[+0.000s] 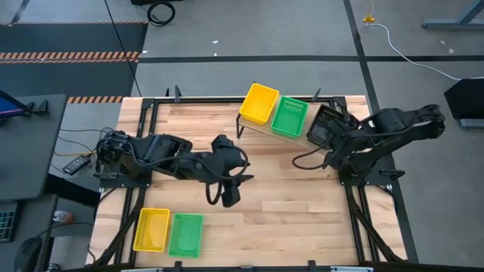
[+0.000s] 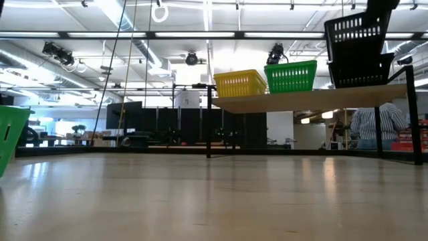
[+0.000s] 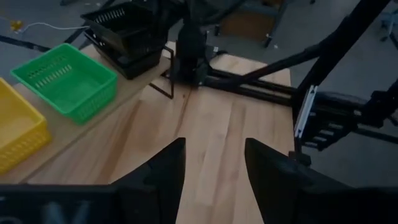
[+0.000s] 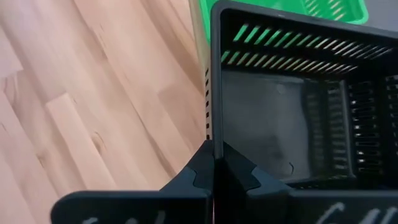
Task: Stack baskets on shelf by color
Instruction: Stack the black bin on the black bin, then stack the green bin on the green bin
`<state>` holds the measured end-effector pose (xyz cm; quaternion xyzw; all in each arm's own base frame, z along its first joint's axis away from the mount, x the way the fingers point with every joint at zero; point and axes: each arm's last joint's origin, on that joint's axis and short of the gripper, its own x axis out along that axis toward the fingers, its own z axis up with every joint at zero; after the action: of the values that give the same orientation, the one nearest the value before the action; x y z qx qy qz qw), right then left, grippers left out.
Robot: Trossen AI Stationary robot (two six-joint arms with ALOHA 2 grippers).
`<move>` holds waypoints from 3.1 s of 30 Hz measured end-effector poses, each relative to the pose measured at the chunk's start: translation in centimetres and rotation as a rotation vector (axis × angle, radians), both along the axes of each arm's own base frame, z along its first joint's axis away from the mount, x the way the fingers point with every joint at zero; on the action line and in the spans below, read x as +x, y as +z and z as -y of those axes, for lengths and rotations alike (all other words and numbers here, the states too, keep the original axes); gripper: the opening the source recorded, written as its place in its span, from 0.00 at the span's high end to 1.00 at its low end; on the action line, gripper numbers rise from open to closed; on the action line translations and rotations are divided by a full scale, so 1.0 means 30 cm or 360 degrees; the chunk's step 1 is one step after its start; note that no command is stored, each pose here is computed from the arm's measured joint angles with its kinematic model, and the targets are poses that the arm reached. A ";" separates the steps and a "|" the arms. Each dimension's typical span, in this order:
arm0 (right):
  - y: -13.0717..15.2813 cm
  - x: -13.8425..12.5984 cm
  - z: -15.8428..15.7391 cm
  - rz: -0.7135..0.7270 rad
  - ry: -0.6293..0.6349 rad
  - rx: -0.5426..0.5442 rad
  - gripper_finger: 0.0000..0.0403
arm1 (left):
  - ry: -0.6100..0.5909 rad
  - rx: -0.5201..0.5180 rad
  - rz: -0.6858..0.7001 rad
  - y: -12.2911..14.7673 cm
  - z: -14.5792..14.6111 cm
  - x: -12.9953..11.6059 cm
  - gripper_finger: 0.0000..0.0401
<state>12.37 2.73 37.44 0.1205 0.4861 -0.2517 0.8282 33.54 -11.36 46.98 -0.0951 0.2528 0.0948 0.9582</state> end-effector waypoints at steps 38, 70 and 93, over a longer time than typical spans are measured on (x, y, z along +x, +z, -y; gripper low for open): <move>-0.066 -0.046 0.060 -0.0094 -0.0143 0.0077 0.86 | -0.0001 -0.0016 0.0021 0.025 -0.009 -0.032 0.57; -0.004 0.012 -0.023 0.0428 0.0246 0.0360 0.68 | -0.0122 -0.0260 0.0103 -0.023 0.095 0.054 0.57; 0.049 0.083 -0.210 0.0755 0.1010 0.0543 0.68 | -0.0194 -0.0557 -0.0653 -0.137 0.349 -0.185 0.57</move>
<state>14.86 9.03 38.91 0.1547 0.3297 0.1341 0.9216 27.98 -21.83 42.89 -0.2226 0.4593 0.0092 0.8599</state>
